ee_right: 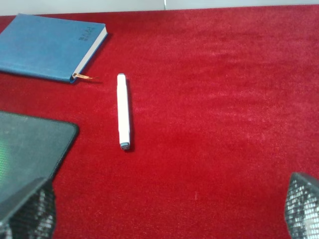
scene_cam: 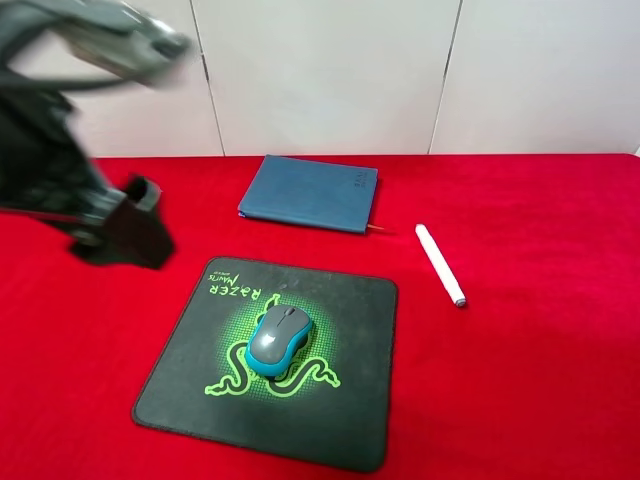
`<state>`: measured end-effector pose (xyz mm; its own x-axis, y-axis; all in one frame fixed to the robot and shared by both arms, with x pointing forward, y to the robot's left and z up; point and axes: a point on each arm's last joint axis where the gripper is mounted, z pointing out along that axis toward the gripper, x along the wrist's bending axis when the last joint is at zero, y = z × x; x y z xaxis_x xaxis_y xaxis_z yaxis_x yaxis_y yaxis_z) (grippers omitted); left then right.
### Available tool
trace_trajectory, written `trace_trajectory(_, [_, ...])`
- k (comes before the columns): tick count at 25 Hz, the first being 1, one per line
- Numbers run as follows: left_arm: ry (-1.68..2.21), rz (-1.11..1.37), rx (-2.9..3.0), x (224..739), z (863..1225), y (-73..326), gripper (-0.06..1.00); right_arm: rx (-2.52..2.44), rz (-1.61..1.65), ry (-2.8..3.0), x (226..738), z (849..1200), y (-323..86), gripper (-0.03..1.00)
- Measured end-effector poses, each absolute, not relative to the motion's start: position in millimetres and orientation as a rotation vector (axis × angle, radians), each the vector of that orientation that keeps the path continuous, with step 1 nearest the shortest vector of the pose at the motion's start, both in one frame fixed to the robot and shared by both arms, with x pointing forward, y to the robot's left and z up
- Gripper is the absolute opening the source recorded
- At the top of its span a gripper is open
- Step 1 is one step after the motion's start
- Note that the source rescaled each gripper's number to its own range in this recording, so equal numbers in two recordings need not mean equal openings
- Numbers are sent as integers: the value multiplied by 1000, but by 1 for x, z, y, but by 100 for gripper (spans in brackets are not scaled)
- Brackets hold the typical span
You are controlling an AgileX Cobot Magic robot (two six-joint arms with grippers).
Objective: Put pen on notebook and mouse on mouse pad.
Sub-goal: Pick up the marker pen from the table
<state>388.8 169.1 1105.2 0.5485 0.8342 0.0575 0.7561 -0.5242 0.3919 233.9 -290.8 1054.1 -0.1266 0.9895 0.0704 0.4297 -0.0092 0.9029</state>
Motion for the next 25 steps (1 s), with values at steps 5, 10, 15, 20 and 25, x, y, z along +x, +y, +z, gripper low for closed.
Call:
trace_trajectory(5, [1307, 382, 2405, 354, 1128, 206, 100, 1494, 1102, 1622, 234, 1054, -291, 100])
trace_trajectory(10, [1285, 400, 2333, 322, 1127, 238, 100, 1494, 1102, 1622, 234, 1054, -291, 100])
trace_trajectory(15, [1239, 392, 2230, 291, 1119, 266, 100, 1494, 1102, 1622, 234, 1054, -291, 100])
trace_trajectory(20, [1244, 406, 2173, 271, 1096, 286, 100, 1494, 1102, 1622, 234, 1054, -291, 100])
trace_trajectory(25, [1412, 478, 2065, 260, 1073, 300, 100, 1494, 1102, 1622, 234, 1054, -291, 100])
